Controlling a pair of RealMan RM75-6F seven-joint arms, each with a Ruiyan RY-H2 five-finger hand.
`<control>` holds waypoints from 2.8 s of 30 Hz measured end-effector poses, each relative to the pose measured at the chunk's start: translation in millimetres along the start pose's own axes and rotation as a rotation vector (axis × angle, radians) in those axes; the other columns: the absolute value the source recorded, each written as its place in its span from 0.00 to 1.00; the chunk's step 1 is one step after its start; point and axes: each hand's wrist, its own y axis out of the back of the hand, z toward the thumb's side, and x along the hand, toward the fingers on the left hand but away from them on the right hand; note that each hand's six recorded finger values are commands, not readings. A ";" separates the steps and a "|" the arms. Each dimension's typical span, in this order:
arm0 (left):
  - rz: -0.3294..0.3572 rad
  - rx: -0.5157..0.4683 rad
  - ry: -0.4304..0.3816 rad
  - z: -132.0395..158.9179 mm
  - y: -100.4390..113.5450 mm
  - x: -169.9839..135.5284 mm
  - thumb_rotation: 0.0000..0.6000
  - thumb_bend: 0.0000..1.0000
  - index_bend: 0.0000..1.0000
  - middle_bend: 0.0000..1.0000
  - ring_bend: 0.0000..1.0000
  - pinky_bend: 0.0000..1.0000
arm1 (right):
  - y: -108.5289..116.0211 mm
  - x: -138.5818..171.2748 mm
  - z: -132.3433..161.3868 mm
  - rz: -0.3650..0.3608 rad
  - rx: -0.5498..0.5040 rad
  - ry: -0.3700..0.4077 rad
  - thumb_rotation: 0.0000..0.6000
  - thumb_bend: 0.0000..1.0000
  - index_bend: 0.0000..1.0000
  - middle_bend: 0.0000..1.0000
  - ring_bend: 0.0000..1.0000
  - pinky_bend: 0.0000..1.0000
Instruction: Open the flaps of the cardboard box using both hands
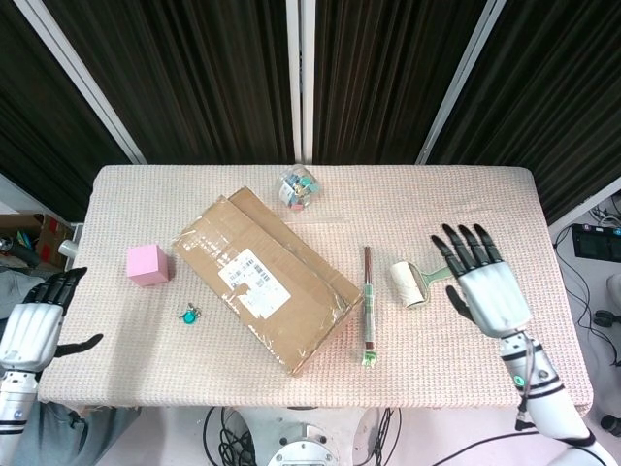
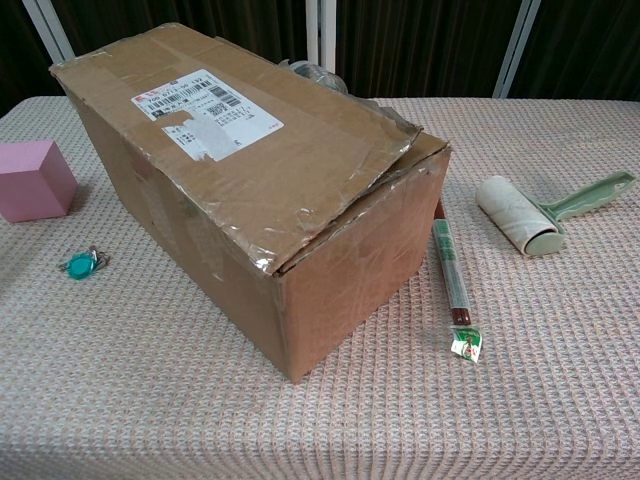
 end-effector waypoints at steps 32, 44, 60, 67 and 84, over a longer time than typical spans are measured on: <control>0.016 -0.003 0.021 -15.1 2.3 -1.9 0.94 0.00 0.07 0.10 0.13 0.23 | -48.1 -75.7 137.9 0.074 -0.076 0.336 1.00 0.30 0.00 0.00 0.00 0.00; 0.029 0.001 0.030 -17.6 7.2 -4.6 0.94 0.00 0.07 0.10 0.13 0.23 | -42.6 -76.3 156.9 0.021 -0.114 0.390 1.00 0.30 0.00 0.00 0.00 0.00; 0.058 0.002 0.021 -16.2 12.0 -7.1 0.94 0.00 0.07 0.10 0.13 0.23 | 1.9 -70.6 211.4 -0.229 -0.285 0.526 1.00 0.30 0.00 0.00 0.00 0.00; 0.070 0.007 0.028 -19.4 16.4 -8.6 0.94 0.00 0.07 0.10 0.13 0.23 | 20.0 -64.8 241.4 -0.319 -0.331 0.596 1.00 0.30 0.00 0.00 0.00 0.00; 0.085 0.004 0.056 -30.9 19.1 -13.8 0.95 0.00 0.07 0.10 0.13 0.23 | 18.9 -52.3 303.4 -0.341 -0.348 0.760 1.00 0.04 0.00 0.00 0.00 0.00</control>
